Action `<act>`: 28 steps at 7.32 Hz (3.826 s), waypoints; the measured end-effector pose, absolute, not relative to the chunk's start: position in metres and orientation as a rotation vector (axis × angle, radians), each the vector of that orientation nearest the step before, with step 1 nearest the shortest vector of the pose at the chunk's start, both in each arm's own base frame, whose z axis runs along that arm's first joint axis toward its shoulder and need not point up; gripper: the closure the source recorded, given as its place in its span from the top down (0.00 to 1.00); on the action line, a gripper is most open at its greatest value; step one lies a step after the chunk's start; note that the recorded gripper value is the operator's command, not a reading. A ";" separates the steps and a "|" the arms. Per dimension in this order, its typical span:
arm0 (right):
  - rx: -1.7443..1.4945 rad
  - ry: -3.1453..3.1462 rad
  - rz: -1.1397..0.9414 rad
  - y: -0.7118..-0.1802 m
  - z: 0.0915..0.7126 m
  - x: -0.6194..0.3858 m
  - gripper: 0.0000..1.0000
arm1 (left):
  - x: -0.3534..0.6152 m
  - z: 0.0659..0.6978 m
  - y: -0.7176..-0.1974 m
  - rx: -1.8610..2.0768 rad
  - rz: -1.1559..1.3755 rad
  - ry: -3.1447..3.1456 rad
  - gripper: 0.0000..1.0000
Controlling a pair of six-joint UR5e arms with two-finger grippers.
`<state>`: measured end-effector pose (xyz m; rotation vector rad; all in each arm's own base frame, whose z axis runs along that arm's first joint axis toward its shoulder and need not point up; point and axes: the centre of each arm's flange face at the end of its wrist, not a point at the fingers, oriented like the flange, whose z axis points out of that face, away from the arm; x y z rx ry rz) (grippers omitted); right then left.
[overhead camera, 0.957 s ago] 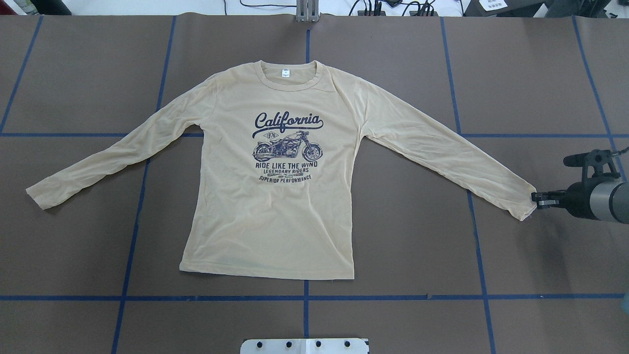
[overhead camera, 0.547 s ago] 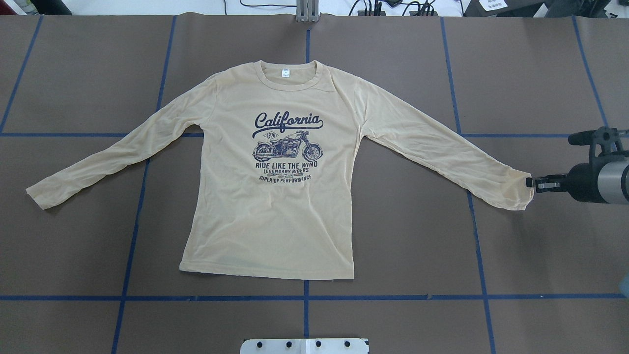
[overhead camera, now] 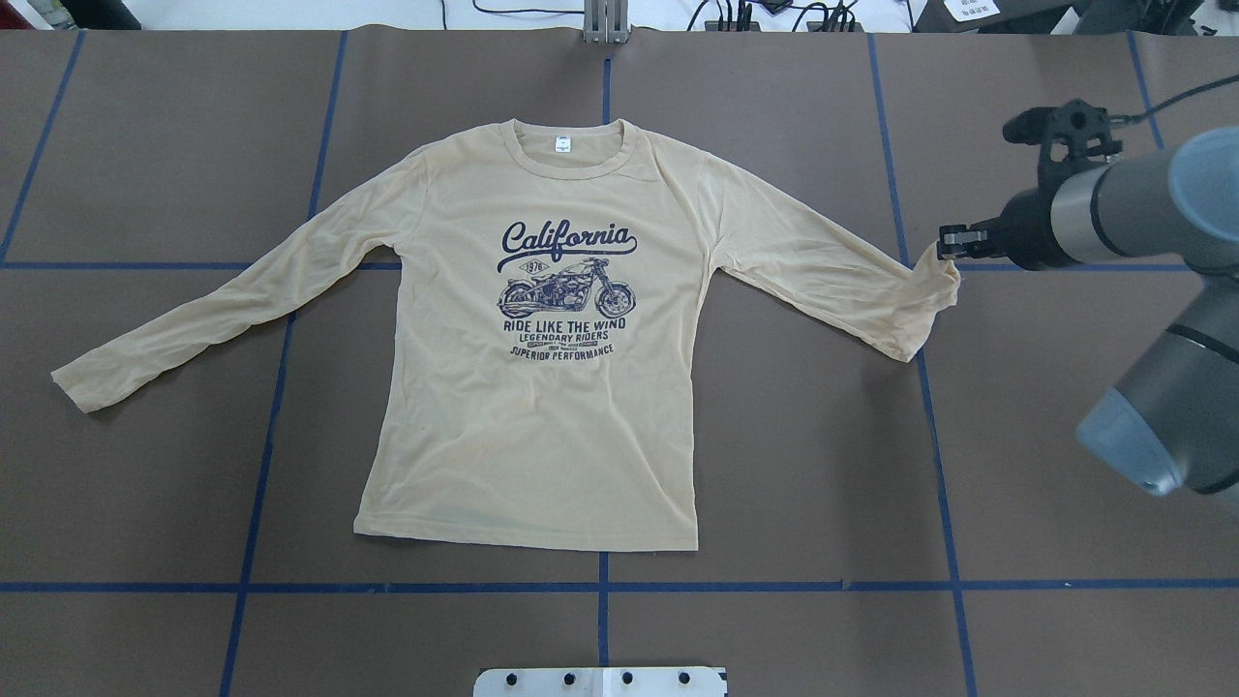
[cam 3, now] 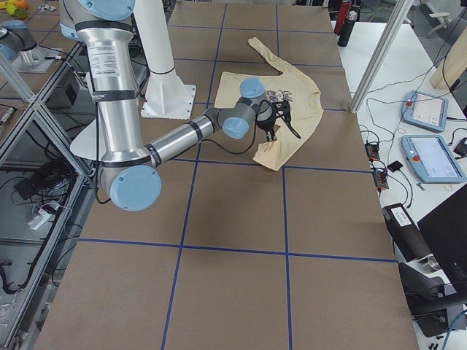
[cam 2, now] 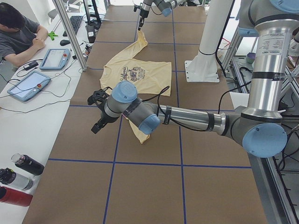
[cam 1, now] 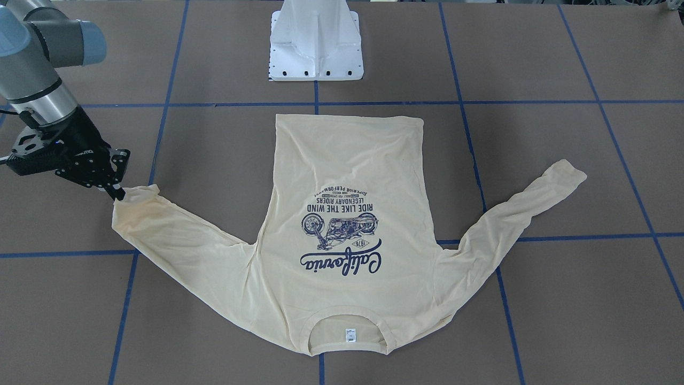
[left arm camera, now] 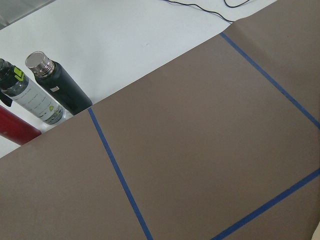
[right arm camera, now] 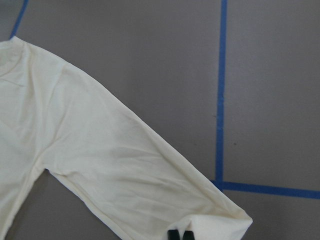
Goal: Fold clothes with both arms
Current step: 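Carry the sleeve with the right gripper across the shirt body, then release the sleeve and raise the right gripper away from the shirt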
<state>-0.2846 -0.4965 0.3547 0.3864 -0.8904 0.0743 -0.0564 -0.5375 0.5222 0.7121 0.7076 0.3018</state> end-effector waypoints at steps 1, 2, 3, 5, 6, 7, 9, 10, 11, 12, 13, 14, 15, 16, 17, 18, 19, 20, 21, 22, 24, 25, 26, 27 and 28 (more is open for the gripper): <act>0.378 -0.877 0.085 -0.518 0.310 -0.303 0.00 | -0.056 0.522 -0.538 0.712 0.300 0.708 1.00; 0.373 -0.876 0.103 -0.539 0.273 -0.322 0.00 | -0.056 0.521 -0.538 0.712 0.300 0.709 1.00; 0.379 -0.877 0.129 -0.561 0.242 -0.344 0.00 | -0.056 0.521 -0.538 0.712 0.299 0.709 1.00; 0.402 -0.878 0.181 -0.603 0.186 -0.390 0.00 | -0.056 0.522 -0.538 0.710 0.297 0.710 1.00; 0.414 -0.896 0.215 -0.617 0.160 -0.422 0.00 | -0.056 0.522 -0.538 0.708 0.295 0.710 1.00; 0.431 -0.922 0.256 -0.625 0.134 -0.461 0.00 | -0.056 0.522 -0.539 0.707 0.293 0.711 1.00; 0.457 -0.968 0.284 -0.614 0.082 -0.536 0.00 | -0.055 0.525 -0.542 0.702 0.292 0.711 1.00; 0.472 -0.989 0.278 -0.600 0.058 -0.569 0.00 | -0.055 0.525 -0.543 0.701 0.292 0.712 1.00; 0.486 -1.005 0.273 -0.587 0.033 -0.602 0.00 | -0.055 0.526 -0.543 0.699 0.291 0.712 1.00; 0.490 -1.010 0.273 -0.579 0.010 -0.627 0.00 | -0.055 0.526 -0.543 0.698 0.289 0.713 1.00; 0.495 -1.013 0.275 -0.575 -0.005 -0.647 0.00 | -0.055 0.527 -0.543 0.697 0.288 0.713 1.00; 0.501 -1.012 0.287 -0.571 -0.014 -0.668 0.00 | -0.055 0.527 -0.543 0.696 0.286 0.714 1.00; 0.499 -1.006 0.300 -0.567 -0.018 -0.684 0.09 | -0.055 0.528 -0.543 0.694 0.284 0.714 1.00; 0.492 -1.004 0.309 -0.562 -0.019 -0.695 0.18 | -0.054 0.529 -0.543 0.693 0.284 0.714 1.00; 0.487 -1.005 0.324 -0.559 -0.020 -0.700 0.79 | -0.055 0.529 -0.543 0.692 0.284 0.714 1.00; 0.485 -1.005 0.345 -0.558 -0.023 -0.702 0.81 | -0.054 0.530 -0.543 0.691 0.284 0.715 1.00; 0.489 -1.006 0.359 -0.558 -0.028 -0.702 0.81 | -0.054 0.530 -0.543 0.690 0.284 0.715 1.00; 0.489 -1.014 0.371 -0.558 -0.036 -0.701 0.81 | -0.054 0.530 -0.543 0.690 0.284 0.715 1.00; 0.485 -1.026 0.386 -0.557 -0.044 -0.700 1.00 | -0.054 0.531 -0.542 0.688 0.283 0.715 1.00; 0.479 -1.030 0.400 -0.557 -0.051 -0.698 1.00 | -0.054 0.532 -0.542 0.687 0.282 0.715 1.00; 0.448 -0.976 0.408 -0.566 -0.058 -0.686 1.00 | -0.051 0.528 -0.541 0.697 0.287 0.721 1.00; 0.403 -0.928 0.384 -0.575 -0.059 -0.667 1.00 | -0.041 0.526 -0.540 0.718 0.313 0.726 1.00; 0.349 -0.886 0.345 -0.581 -0.055 -0.642 1.00 | -0.028 0.526 -0.540 0.732 0.338 0.735 1.00; 0.296 -0.845 0.298 -0.586 -0.034 -0.609 1.00 | -0.013 0.530 -0.540 0.720 0.335 0.753 1.00; 0.254 -0.811 0.247 -0.591 0.003 -0.568 1.00 | 0.005 0.534 -0.538 0.697 0.305 0.770 1.00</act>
